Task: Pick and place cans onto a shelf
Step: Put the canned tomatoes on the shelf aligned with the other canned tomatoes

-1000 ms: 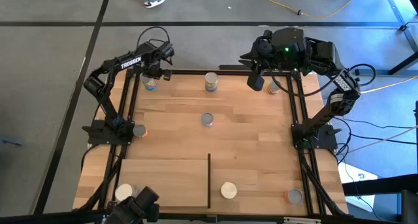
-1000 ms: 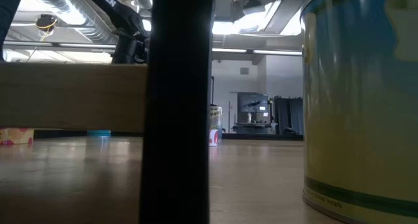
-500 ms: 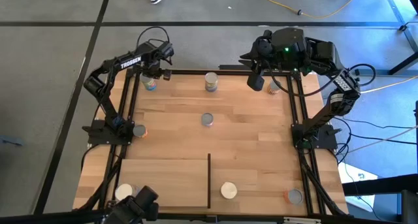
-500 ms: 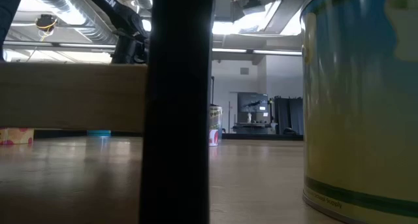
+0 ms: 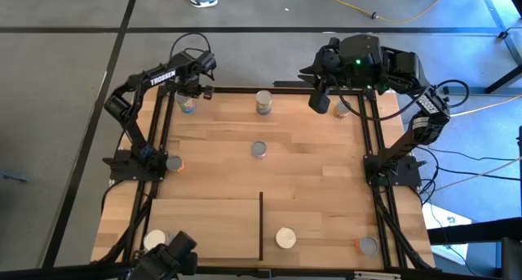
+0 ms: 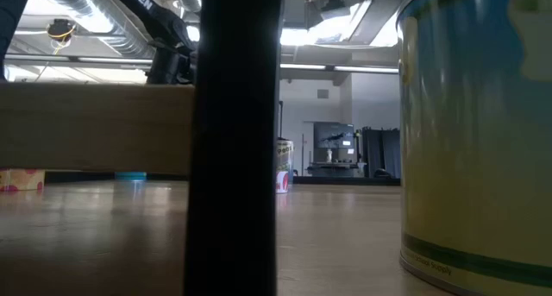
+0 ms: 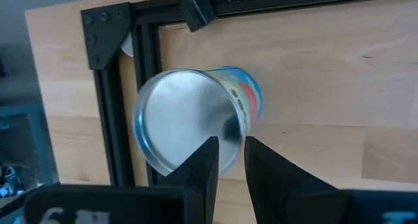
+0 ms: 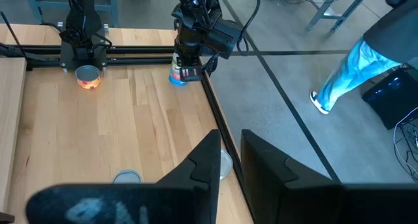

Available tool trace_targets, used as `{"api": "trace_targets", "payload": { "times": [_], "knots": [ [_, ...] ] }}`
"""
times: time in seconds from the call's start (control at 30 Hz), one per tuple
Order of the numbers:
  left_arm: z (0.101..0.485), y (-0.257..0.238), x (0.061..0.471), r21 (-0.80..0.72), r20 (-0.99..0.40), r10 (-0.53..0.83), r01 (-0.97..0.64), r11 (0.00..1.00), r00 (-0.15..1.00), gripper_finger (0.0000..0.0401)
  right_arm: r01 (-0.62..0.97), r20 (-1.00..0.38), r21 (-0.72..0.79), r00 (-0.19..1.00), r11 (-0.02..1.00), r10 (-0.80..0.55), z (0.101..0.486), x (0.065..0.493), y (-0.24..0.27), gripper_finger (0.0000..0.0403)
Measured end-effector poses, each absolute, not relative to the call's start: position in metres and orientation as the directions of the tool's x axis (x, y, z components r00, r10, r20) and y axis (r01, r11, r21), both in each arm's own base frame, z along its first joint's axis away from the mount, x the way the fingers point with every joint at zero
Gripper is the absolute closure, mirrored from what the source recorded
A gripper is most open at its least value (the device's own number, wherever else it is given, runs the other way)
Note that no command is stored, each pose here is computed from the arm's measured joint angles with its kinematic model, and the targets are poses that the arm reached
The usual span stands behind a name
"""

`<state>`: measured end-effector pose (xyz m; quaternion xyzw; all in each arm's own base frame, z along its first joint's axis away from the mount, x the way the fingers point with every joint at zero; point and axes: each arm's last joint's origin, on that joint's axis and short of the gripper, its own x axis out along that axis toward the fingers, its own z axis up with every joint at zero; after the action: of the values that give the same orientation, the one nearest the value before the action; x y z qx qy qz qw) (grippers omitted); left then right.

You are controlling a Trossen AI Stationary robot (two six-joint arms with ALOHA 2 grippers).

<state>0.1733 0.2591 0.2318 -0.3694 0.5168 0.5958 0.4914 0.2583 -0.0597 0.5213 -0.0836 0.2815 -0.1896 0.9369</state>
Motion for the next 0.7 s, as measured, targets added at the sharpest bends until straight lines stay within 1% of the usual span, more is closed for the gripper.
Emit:
{"api": "trace_targets", "payload": {
  "times": [0.2,0.47,0.7],
  "knots": [
    [0.227,0.261,0.171,0.212,-0.961,0.185,-0.977,0.011,-0.206,0.0335,0.308,-0.496,-0.264,0.769,0.914,-0.402,0.521,0.258,-0.060,0.0340],
    [0.217,0.258,0.165,0.240,-0.957,0.169,-0.971,0.004,-0.236,0.0335,0.306,-0.496,-0.267,0.770,0.914,-0.402,0.521,0.258,-0.060,0.0340],
    [0.216,0.258,0.165,0.243,-0.959,0.164,-0.968,0.061,-0.231,0.0338,0.306,-0.496,-0.267,0.769,0.914,-0.403,0.521,0.258,-0.060,0.0340]
  ]
}}
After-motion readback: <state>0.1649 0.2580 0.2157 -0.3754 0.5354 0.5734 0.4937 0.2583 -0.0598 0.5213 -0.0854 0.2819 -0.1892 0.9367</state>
